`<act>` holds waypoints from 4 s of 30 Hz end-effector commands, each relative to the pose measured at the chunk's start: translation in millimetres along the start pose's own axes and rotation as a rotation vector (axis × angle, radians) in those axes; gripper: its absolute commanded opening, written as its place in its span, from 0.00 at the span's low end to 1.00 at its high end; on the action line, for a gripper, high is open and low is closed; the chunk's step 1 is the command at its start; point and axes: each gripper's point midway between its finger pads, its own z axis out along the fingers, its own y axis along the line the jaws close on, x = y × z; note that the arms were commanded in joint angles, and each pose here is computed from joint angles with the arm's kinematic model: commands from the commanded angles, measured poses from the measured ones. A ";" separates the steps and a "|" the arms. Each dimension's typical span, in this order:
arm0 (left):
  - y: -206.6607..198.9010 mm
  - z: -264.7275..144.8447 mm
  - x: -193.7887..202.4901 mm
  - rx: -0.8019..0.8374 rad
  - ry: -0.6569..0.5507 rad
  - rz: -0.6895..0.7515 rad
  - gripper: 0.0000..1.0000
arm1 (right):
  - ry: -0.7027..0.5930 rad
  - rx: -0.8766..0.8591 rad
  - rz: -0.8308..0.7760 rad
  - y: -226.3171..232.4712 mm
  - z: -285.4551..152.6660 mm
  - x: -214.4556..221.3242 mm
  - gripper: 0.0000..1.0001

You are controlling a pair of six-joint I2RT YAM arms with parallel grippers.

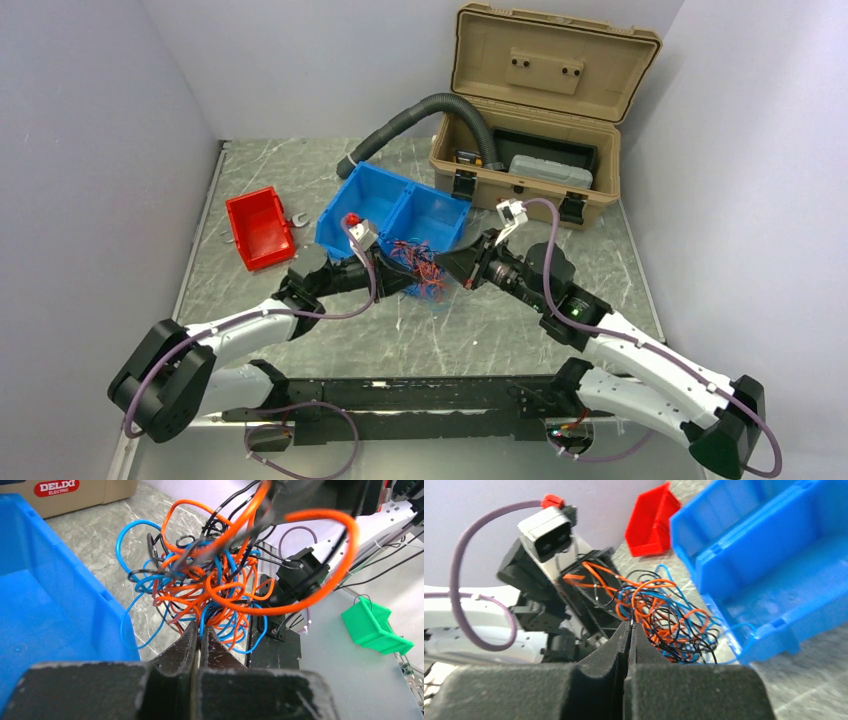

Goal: Untangle the cables

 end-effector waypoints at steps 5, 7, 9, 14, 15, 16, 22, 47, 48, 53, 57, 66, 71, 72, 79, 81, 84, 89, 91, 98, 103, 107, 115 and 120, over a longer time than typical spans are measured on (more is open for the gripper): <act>26.0 -5.3 -19.7 -0.189 -0.038 0.055 0.00 | -0.325 0.897 -0.059 -123.3 -103.2 -68.6 0.00; 36.4 -8.9 -19.6 -0.253 -0.041 0.053 0.00 | -0.412 1.110 -0.090 -143.1 -147.1 -80.1 0.00; 43.9 -12.1 -19.1 -0.299 -0.042 0.049 0.00 | -0.473 1.254 -0.127 -151.9 -183.1 -88.6 0.00; 53.6 -15.4 -17.3 -0.350 -0.040 0.041 0.00 | -0.484 1.344 -0.164 -155.0 -215.5 -94.6 0.00; 54.4 -15.1 -16.9 -0.351 -0.037 0.039 0.00 | -0.462 1.315 -0.174 -154.5 -210.0 -92.9 0.00; 55.0 -14.7 -17.2 -0.352 -0.036 0.039 0.00 | -0.446 1.281 -0.182 -154.1 -203.6 -91.1 0.00; 48.5 -10.8 -15.9 -0.301 -0.028 0.054 0.00 | -0.259 0.999 -0.233 -140.0 -149.0 -68.8 0.16; 19.5 -4.6 -17.5 -0.136 -0.015 0.089 0.00 | 0.437 0.710 -0.089 -207.1 -45.9 82.5 0.82; 19.3 -4.2 -18.0 -0.134 -0.015 0.090 0.00 | 0.457 0.693 -0.076 -207.6 -42.9 89.3 0.82; 17.6 -4.5 -17.4 -0.123 -0.015 0.094 0.00 | 0.561 0.684 -0.024 -220.4 -35.0 120.1 0.75; 16.6 -5.0 -17.7 -0.121 -0.016 0.099 0.00 | 0.572 0.707 0.000 -230.5 -36.9 133.5 0.59; 8.6 -7.1 -20.8 -0.090 -0.037 0.126 0.44 | 0.345 0.529 -0.115 -176.5 -34.2 69.5 0.00; 5.0 -5.6 -20.2 -0.069 -0.032 0.114 0.99 | 0.278 0.336 -0.168 -121.5 -32.6 35.7 0.00; 2.7 -4.5 -20.5 -0.053 -0.031 0.114 0.99 | 0.272 0.299 -0.160 -111.2 -31.5 31.8 0.00; -3.8 0.8 -17.8 0.006 -0.023 0.082 0.99 | 0.171 0.091 -0.076 -58.0 -24.3 8.8 0.00; -5.4 1.3 -17.6 0.017 -0.021 0.078 0.99 | 0.158 0.044 -0.056 -45.5 -23.1 3.2 0.00; -8.8 2.6 -16.9 0.042 -0.013 0.073 0.99 | 0.156 -0.017 -0.025 -31.4 -20.0 -1.1 0.00; -11.4 5.5 -15.7 0.071 -0.006 0.053 1.00 | 0.132 -0.099 0.027 -13.9 -14.5 -2.8 0.00; -11.9 7.3 -16.0 0.077 0.000 0.048 0.99 | 0.135 -0.129 0.035 -6.9 -10.8 0.8 0.00; -15.0 12.6 -14.3 0.101 0.018 0.035 0.74 | 0.183 -0.148 0.022 10.5 7.8 20.8 0.00; 6.1 10.2 -10.4 -0.026 0.039 0.038 0.00 | 0.118 0.090 -0.034 -21.5 -2.3 1.9 0.00; 15.0 4.5 -12.7 -0.103 0.032 0.065 0.00 | -0.088 0.512 -0.103 -75.6 -52.3 -48.9 0.00; 17.6 6.6 -10.8 -0.105 0.046 0.057 0.00 | -0.513 1.358 -0.159 -140.3 -221.7 -119.8 0.00; 14.1 10.6 -7.9 -0.063 0.060 0.046 0.03 | -0.401 1.227 -0.200 -138.6 -196.1 -108.5 0.00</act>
